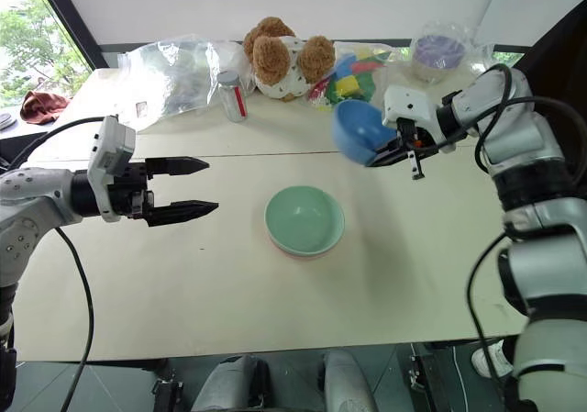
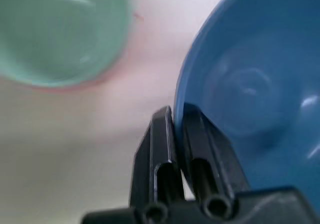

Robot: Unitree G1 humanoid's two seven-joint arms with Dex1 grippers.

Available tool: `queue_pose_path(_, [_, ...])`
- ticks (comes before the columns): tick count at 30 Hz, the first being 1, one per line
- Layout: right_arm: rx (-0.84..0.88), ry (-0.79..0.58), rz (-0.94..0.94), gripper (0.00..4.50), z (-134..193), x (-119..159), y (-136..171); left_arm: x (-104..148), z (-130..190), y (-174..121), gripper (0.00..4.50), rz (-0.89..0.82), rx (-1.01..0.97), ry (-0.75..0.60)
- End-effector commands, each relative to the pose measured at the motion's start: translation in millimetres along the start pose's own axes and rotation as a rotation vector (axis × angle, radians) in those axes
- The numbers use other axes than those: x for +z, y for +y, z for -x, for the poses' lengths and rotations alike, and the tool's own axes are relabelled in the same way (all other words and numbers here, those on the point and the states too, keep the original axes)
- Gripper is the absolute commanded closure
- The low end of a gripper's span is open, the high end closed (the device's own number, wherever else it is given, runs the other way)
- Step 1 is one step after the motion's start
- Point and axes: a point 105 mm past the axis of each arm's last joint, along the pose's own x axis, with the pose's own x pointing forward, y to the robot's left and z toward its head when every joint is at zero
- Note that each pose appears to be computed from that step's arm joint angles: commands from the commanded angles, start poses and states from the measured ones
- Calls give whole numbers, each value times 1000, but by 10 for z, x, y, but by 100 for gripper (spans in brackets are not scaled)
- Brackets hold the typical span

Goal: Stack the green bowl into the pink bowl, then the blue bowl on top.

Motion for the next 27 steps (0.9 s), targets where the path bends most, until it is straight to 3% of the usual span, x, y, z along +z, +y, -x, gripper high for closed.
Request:
queue_pose_path(1, [146,-89,80,447,-90,412,326,82,-2,7,0,-33,5,-25])
queue_pose_path(5, [230,-98,104,447,-246,483,548,86,-23,8,0,-34,3,-34])
queue_pose_path(14, [246,-51,137,447,-645,347,580,70,-6,-15,0,-28,12,-30])
queue_pose_path(18, [254,-65,150,300,-669,397,584,60,-13,-70,0,9,5,-35])
queue_pose_path(23, [207,-124,146,32,-489,601,532,69,-6,-104,0,26,1,-30])
queue_pose_path(24, [183,-135,146,4,-436,638,514,73,-4,-113,0,32,-3,-31])
queue_pose_path(27, [113,-170,85,4,-171,712,495,81,6,-147,0,55,-21,-30])
